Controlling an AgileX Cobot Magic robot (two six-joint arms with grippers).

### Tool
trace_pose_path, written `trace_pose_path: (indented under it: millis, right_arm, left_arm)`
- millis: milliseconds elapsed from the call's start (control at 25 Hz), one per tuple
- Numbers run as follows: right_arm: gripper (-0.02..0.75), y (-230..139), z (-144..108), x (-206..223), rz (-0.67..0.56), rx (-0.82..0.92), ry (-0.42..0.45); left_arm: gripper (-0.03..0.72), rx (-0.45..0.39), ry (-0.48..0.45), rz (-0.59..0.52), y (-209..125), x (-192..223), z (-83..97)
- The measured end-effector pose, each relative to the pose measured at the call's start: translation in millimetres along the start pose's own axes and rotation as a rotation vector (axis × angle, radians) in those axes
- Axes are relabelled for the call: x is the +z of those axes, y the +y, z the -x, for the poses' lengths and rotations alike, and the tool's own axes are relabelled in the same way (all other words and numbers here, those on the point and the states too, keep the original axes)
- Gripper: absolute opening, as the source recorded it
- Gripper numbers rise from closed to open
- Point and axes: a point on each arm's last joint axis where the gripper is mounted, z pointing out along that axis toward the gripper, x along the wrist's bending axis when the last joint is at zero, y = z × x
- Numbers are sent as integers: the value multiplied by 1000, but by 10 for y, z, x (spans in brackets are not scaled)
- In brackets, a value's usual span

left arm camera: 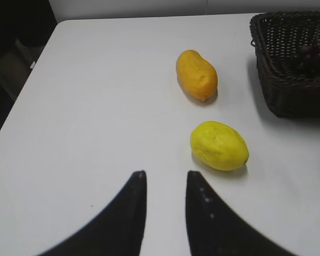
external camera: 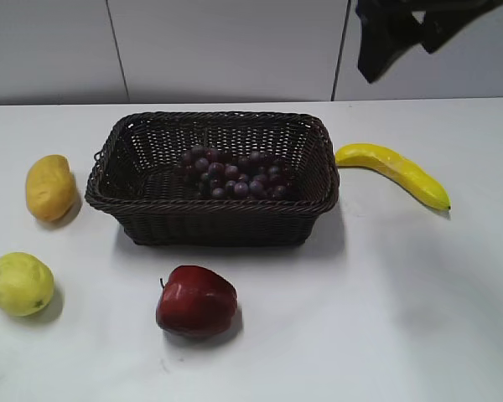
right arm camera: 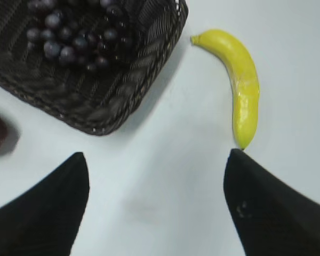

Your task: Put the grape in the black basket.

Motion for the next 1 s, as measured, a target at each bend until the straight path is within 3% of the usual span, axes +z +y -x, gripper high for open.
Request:
trace_pose_path:
  millis: [240,360,680,1000]
  right_arm:
    - [594,-775,-25,58,-144,20,1]
    - [605,-1193,-38,33,-135,45,0]
    - [648,-2051,8,-167,-58,168,-31]
    - [647,-2694,196,-595,168,391,-168]
  left_arm:
    - [235,0,0,0,0,0,0]
    - [235,0,0,0,0,0,0]
    - [235,0,0,0,0,0,0]
    - [235,0,0,0,0,0,0]
